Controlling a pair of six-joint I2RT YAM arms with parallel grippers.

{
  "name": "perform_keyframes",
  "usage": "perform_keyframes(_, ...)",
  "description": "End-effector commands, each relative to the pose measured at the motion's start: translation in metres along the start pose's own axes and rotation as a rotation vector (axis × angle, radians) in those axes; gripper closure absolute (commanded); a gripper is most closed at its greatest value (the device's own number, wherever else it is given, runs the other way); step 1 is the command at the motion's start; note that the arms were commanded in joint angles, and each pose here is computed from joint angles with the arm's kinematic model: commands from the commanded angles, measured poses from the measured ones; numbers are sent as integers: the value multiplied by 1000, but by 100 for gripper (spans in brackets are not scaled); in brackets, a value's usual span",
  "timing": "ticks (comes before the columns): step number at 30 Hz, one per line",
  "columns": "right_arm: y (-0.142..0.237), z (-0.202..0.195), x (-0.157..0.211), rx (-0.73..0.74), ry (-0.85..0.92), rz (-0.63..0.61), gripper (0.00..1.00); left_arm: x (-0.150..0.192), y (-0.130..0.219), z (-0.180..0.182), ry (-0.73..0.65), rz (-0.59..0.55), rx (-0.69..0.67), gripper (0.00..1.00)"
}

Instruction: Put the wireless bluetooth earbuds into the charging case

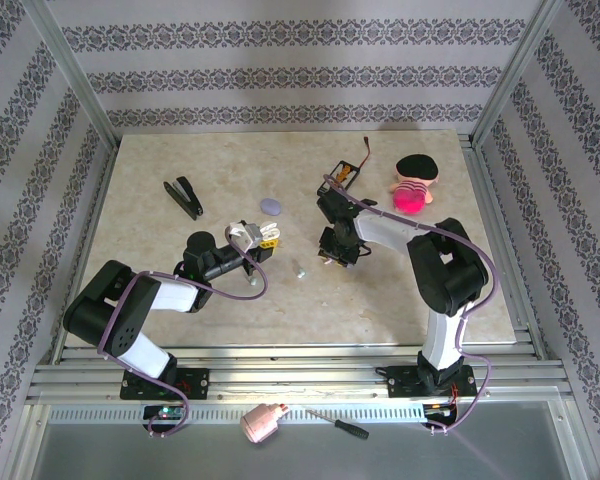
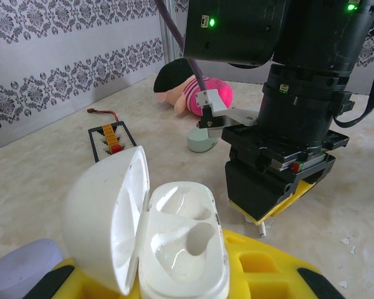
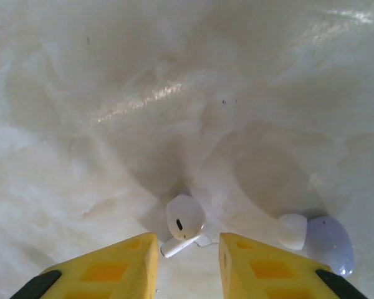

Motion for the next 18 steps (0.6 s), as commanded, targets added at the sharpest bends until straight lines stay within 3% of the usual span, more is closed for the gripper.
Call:
perform_keyframes(1, -3, 1, -7, -15, -31, 0, 69, -5, 3, 0, -24, -24, 15, 100)
perform_keyframes(18, -12, -2, -10, -11, -45, 12, 75, -5, 3, 0, -22, -22, 19, 100)
Point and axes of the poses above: each hand's point on the last joint's axis, 136 mm out from that joint toward the fingers, its own y axis back along the fingers, its own z axis along the line the jaws close on, x = y × z, the point moved 9 cm from there along y, back along the fingers, and after that the axes turned 14 degrees about y, right-handed, at the moved point
